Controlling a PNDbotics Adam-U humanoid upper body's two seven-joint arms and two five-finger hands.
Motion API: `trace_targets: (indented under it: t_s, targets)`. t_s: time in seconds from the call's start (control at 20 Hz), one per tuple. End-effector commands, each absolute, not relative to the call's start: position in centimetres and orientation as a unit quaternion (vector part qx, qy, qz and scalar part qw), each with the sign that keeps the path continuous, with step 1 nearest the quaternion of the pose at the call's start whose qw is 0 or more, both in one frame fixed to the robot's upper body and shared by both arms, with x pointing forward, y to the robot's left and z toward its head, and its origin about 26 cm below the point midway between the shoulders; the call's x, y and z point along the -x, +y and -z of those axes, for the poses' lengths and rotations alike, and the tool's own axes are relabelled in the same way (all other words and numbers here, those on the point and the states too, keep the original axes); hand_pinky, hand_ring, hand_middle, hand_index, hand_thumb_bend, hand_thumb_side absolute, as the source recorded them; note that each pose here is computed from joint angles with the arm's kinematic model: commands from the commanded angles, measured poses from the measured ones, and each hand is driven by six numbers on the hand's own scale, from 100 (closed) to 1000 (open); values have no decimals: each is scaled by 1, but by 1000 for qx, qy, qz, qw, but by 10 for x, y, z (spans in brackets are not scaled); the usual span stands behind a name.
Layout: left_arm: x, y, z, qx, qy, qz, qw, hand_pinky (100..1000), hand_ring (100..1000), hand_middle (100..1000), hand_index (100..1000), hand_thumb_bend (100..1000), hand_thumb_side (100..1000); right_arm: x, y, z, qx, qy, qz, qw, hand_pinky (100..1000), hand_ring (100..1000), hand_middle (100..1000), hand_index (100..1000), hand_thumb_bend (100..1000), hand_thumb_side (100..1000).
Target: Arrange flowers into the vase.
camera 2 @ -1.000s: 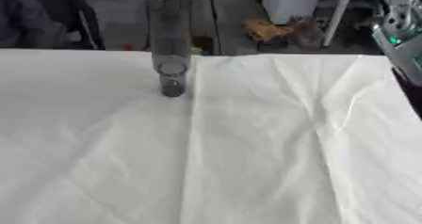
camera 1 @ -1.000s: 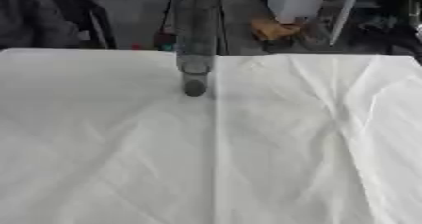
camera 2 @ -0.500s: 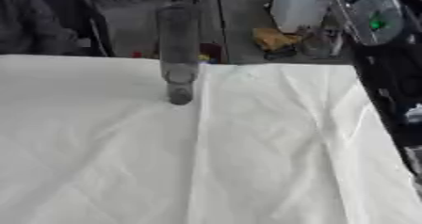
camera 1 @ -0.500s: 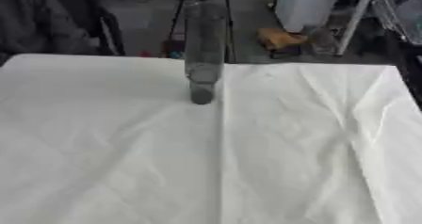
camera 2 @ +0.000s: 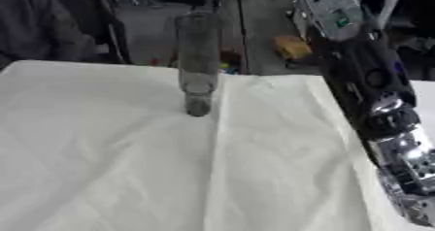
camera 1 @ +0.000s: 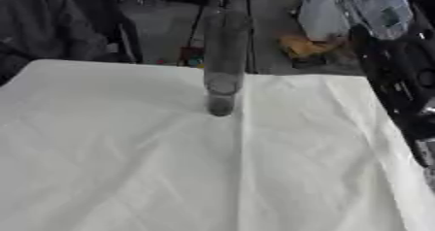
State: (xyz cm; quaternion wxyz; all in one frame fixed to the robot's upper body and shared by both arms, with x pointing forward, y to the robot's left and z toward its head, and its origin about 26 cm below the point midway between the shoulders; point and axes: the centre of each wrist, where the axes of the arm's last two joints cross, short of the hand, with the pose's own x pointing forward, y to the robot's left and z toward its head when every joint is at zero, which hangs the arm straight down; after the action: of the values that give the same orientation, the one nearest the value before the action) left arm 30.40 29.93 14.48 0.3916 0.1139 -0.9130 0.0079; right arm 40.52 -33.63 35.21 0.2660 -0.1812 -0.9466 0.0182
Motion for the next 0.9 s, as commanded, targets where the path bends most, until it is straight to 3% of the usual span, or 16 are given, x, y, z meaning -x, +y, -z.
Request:
trace_targets:
  t_s: [0.05, 0.25, 0.3, 0.9]
  targets:
    - [-305, 295, -155, -102, -921, 2, 377, 684, 644, 623, 818, 358, 154, -398, -349, -367, 170, -953, -11, 249, 100, 100, 100, 169, 100, 1000]
    - [-306, 294, -156, -99, -921, 3, 376, 684, 644, 623, 818, 358, 154, -398, -354, -366, 142, -957, -4, 254, 100, 100, 100, 169, 100, 1000]
    - [-306, 294, -156, -98, -922, 3, 375, 685, 645, 623, 818, 360, 155, -398, -353, -367, 133, -958, -3, 254, 100, 100, 100, 209, 100, 1000]
    - [-308, 288, -158, -82, -924, 5, 373, 684, 644, 622, 818, 364, 156, -409, -327, -369, -2, -963, -13, 268, 100, 147, 100, 207, 100, 1000]
